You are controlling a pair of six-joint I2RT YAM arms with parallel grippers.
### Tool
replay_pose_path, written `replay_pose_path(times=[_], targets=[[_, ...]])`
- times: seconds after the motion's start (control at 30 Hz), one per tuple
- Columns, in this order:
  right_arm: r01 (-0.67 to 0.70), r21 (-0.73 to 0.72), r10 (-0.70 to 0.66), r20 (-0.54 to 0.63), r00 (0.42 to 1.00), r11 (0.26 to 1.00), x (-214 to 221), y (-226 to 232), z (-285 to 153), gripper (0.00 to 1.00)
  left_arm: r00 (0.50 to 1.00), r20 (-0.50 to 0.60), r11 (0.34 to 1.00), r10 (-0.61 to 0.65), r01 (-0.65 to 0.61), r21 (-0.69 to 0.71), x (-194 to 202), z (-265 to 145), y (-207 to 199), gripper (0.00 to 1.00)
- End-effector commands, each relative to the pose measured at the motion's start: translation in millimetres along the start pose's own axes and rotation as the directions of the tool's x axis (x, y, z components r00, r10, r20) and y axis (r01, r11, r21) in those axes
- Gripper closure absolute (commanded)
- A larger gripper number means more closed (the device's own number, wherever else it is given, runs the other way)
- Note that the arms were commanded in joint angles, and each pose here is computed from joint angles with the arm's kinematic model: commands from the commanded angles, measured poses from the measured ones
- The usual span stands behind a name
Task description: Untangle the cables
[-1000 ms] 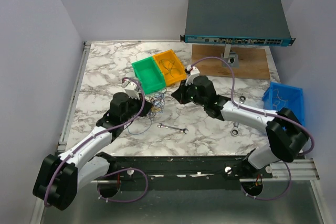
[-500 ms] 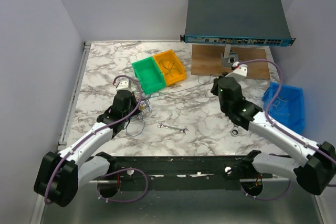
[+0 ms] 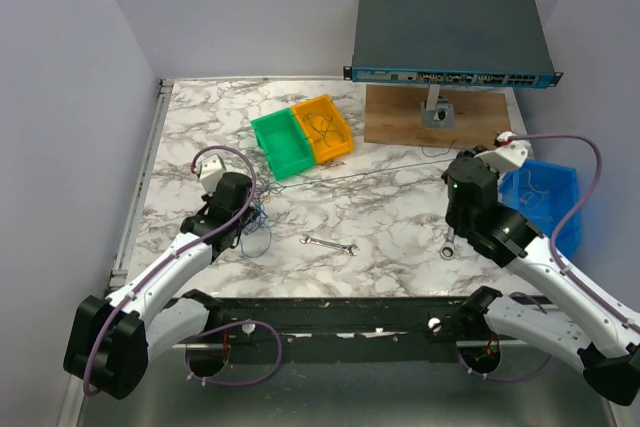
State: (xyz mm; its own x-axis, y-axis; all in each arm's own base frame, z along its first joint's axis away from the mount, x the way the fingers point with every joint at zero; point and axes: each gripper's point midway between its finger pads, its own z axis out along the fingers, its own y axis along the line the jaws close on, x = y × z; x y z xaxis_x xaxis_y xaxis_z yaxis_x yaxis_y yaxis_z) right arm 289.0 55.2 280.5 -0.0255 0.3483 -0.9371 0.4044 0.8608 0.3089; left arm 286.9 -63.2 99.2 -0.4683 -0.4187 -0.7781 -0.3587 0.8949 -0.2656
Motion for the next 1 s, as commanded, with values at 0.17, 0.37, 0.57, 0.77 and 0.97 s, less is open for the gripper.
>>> replay_pose_path(times=[0.17,0.37,0.57,0.77,0.97], targets=[[-0.044,0.071,0.04,0.063,0.997,0.997,-25.8,-24.9,-8.2,0.99,0.994,0.085,0.982,-0.069,0.083,-0.169,-14.5,-8.0,38.5,0.99],[0.081,-0.245,-0.109,-0.105,0.988,0.966,15.6,21.4,-18.7,0.99,0.995,0.078,0.958,0.068,-0.087,0.274,-11.3,-17.5,-32.0,1.0],[0.084,-0.611,-0.318,-0.286,0.904,0.787,88.8,65.0,-57.0,0.68,0.984,0.131,0.811,0.118,-0.172,0.56,-4.7,-43.6,-77.7,1.0],[-0.064,-0.833,-0.424,-0.345,0.837,0.55,134.5,100.8,-101.0,0.22,0.979,0.152,0.724,0.135,-0.202,0.659,-1.9,-58.5,-96.3,1.0],[-0.156,-0.913,-0.463,-0.332,0.822,0.377,158.7,135.3,-118.9,0.2,0.975,0.177,0.673,0.135,-0.221,0.706,-1.3,-68.7,-103.5,0.99]])
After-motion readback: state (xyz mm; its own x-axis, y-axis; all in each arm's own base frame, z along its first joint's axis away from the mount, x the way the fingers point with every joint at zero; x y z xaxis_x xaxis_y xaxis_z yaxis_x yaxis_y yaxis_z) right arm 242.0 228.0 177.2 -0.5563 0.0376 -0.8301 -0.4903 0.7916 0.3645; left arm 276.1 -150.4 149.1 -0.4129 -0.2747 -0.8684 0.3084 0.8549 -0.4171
